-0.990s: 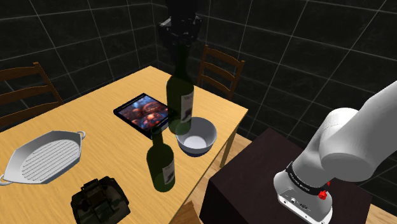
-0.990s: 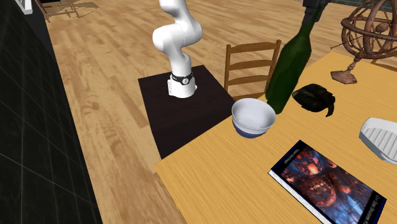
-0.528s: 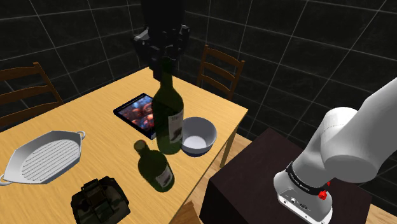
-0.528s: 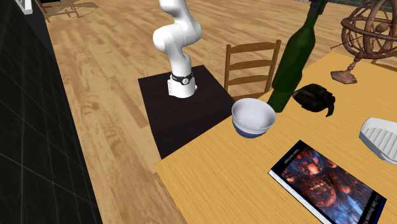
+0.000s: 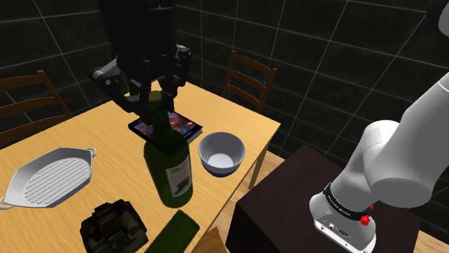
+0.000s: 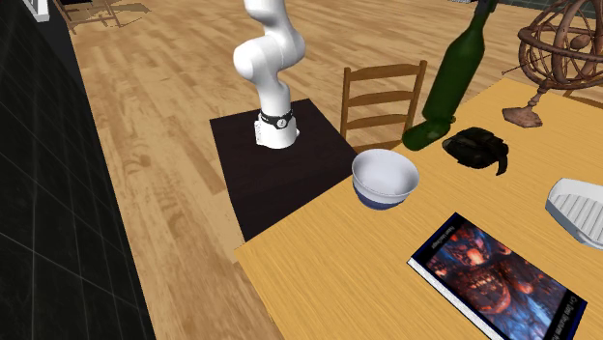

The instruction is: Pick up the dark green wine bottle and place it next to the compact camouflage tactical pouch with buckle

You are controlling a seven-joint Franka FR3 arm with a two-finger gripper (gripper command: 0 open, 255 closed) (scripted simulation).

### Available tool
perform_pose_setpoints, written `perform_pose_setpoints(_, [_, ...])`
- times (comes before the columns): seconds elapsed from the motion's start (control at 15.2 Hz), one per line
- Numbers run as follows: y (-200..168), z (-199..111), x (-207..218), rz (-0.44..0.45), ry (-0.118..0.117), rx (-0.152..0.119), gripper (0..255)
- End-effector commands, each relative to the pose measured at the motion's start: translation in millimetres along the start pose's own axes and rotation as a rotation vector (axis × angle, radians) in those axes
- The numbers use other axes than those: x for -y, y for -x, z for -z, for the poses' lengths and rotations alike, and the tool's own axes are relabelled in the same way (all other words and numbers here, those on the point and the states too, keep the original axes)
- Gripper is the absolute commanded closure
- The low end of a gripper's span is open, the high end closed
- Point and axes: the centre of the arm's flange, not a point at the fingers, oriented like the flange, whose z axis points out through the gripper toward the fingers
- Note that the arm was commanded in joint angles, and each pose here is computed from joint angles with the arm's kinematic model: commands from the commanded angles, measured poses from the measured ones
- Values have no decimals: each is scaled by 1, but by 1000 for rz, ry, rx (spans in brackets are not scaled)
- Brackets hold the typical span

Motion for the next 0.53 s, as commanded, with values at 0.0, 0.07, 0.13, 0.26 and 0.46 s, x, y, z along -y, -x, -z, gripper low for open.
perform_pose_setpoints(0.0, [6, 2, 25, -2, -1, -1, 255])
perform_pose_setpoints(0.07, [10, 3, 38, -2, -1, -1, 255])
perform_pose_setpoints(0.13, [15, 3, 50, -2, -1, -1, 255])
perform_pose_setpoints(0.26, [23, 4, 76, -2, -1, -1, 255])
perform_pose_setpoints(0.46, [35, 5, 113, -2, -1, -1, 255])
